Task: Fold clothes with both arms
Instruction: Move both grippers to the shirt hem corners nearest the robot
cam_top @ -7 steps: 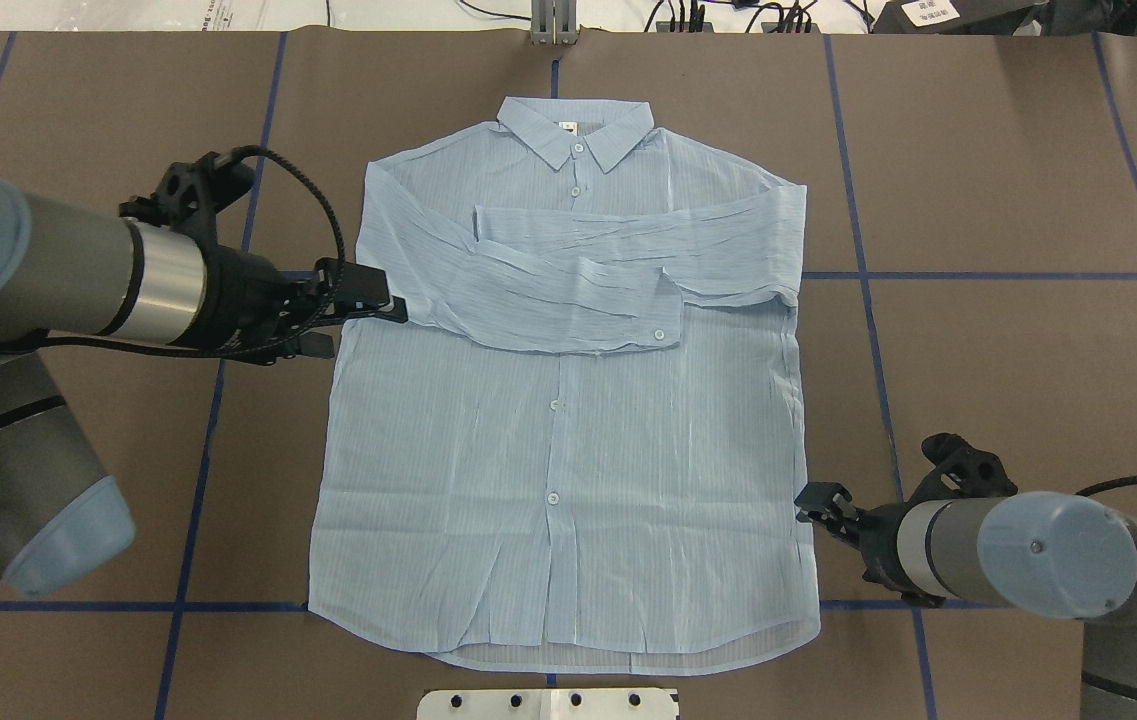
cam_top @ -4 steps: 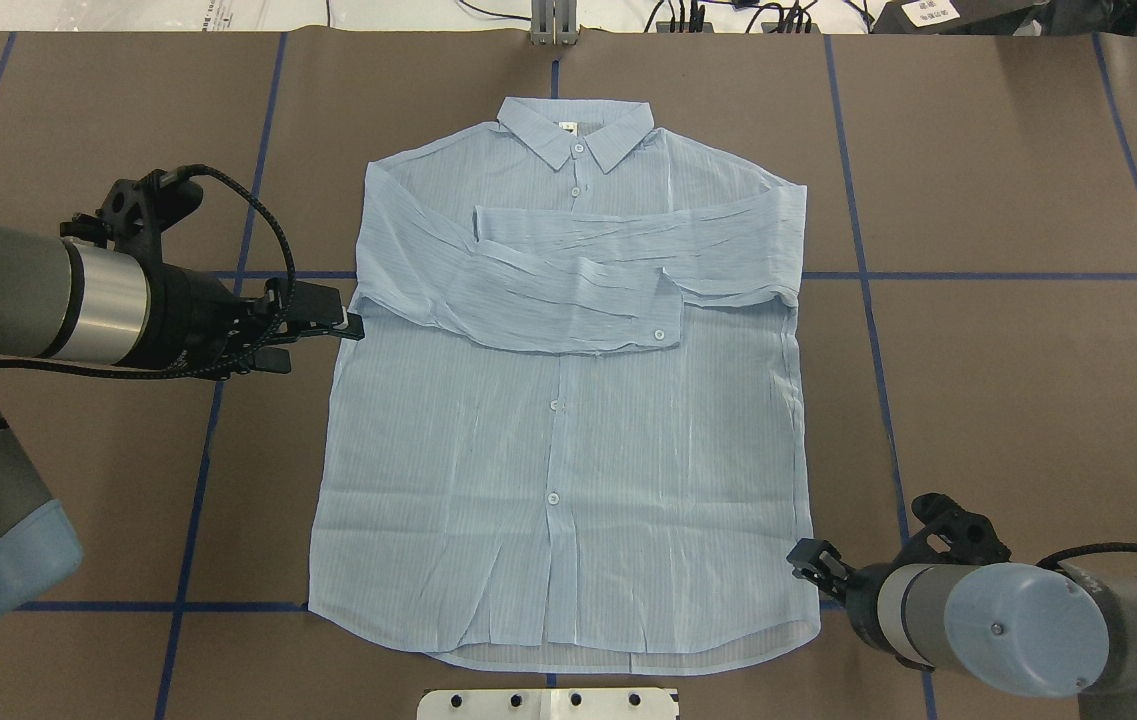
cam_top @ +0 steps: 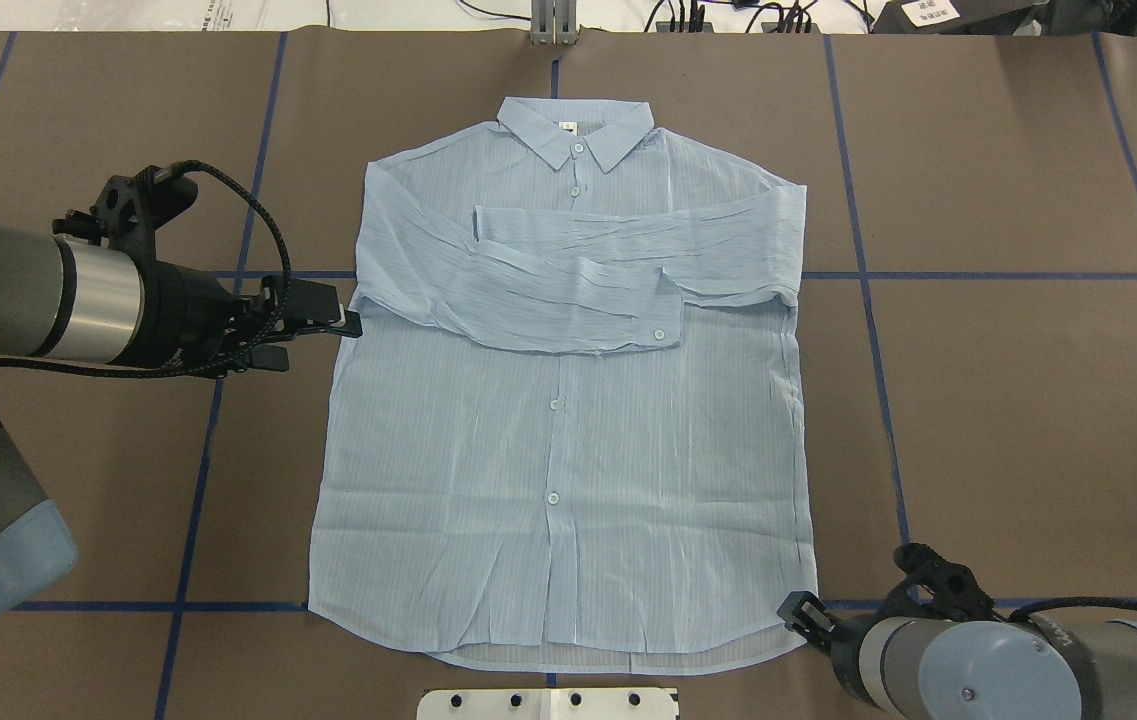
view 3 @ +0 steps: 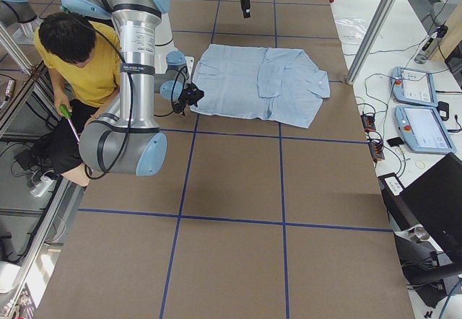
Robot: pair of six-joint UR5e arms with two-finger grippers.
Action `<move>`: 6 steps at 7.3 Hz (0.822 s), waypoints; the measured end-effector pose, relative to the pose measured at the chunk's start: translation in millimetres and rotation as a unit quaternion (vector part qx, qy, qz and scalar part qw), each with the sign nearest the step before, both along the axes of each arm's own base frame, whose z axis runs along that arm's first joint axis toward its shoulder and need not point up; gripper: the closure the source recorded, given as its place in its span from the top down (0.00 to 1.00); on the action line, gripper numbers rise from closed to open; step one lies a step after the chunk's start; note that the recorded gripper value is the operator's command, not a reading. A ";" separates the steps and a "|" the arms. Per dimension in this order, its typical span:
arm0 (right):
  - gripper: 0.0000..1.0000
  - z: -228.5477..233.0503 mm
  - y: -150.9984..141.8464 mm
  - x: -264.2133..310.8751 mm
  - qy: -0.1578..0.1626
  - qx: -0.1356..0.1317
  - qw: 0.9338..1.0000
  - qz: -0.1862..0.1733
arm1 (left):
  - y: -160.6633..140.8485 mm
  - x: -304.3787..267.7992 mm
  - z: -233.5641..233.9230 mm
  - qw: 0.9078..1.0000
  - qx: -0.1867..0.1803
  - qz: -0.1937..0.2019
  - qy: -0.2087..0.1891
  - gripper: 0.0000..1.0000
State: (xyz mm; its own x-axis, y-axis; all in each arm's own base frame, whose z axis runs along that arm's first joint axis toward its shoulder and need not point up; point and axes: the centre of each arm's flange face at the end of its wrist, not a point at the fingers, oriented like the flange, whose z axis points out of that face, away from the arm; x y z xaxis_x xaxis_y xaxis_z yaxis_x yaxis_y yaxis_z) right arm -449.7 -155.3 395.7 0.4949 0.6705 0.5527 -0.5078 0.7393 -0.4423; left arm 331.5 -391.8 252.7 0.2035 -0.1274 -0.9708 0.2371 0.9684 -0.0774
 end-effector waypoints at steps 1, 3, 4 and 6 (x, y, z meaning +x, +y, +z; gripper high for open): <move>0.77 0.3 0.9 -1.3 0.000 0.000 1.000 0.000 | 0.1 -0.3 0.5 1.000 0.000 0.000 0.000 0.99; 0.69 2.4 -2.2 -1.6 0.003 0.001 1.000 0.004 | 0.4 -1.3 0.3 1.000 0.000 -0.001 0.000 0.99; 0.61 3.2 -5.8 -1.3 0.004 0.001 1.000 0.008 | 0.8 -2.2 -0.6 1.000 0.001 -0.001 0.001 0.99; 0.18 2.7 -11.9 -1.1 0.003 0.002 1.000 0.015 | 1.1 -3.4 -1.6 1.000 0.002 -0.002 0.002 0.99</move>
